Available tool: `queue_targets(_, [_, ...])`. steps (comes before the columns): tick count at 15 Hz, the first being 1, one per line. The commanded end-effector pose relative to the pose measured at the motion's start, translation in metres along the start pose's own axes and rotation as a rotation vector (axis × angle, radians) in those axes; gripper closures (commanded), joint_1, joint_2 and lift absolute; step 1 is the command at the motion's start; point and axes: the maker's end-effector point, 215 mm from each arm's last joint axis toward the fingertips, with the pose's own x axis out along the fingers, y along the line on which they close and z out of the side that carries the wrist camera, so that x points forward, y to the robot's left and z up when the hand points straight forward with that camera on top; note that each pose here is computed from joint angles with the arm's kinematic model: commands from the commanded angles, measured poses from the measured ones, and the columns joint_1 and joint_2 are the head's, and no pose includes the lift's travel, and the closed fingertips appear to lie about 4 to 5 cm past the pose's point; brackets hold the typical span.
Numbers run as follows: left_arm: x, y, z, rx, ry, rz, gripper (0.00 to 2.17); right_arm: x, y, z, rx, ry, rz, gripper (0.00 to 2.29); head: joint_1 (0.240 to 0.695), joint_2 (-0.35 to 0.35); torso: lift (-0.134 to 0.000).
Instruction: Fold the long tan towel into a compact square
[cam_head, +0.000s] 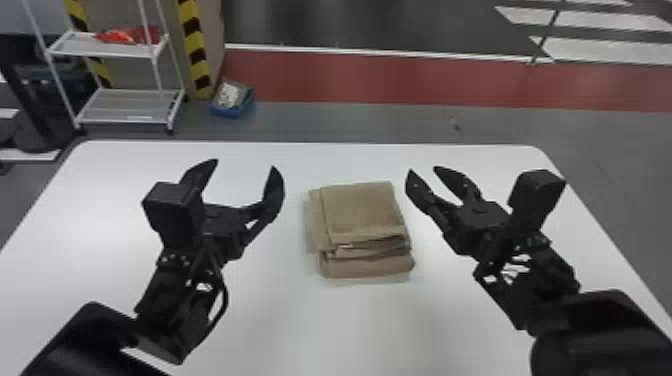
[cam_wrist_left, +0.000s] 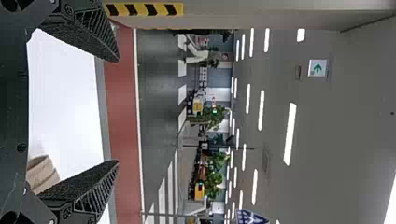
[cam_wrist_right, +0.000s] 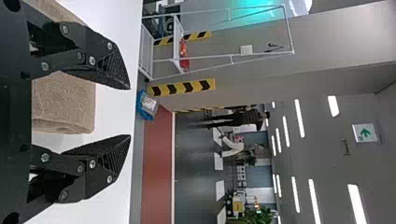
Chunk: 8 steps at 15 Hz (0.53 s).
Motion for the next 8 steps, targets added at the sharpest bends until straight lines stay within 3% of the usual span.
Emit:
queue_targets(1, [0.007, 0.038, 0.007, 0.013, -0.013, 0.066, 0.13, -0.011, -0.019, 0.018, -0.02, -0.055, -0.033, 0.06, 0.693, -0.082, -0.124])
queue_targets(4, [0.006, 0.077, 0.005, 0.023, -0.018, 0.15, 0.13, -0.027, -0.056, 0.022, -0.038, -0.065, -0.099, 0.07, 0.673, -0.067, -0.124])
queue_targets(8, [-0.004, 0.106, -0.013, 0.009, -0.008, 0.22, 0.13, -0.062, -0.104, 0.018, -0.003, -0.071, -0.188, 0.07, 0.674, -0.072, -0.124])
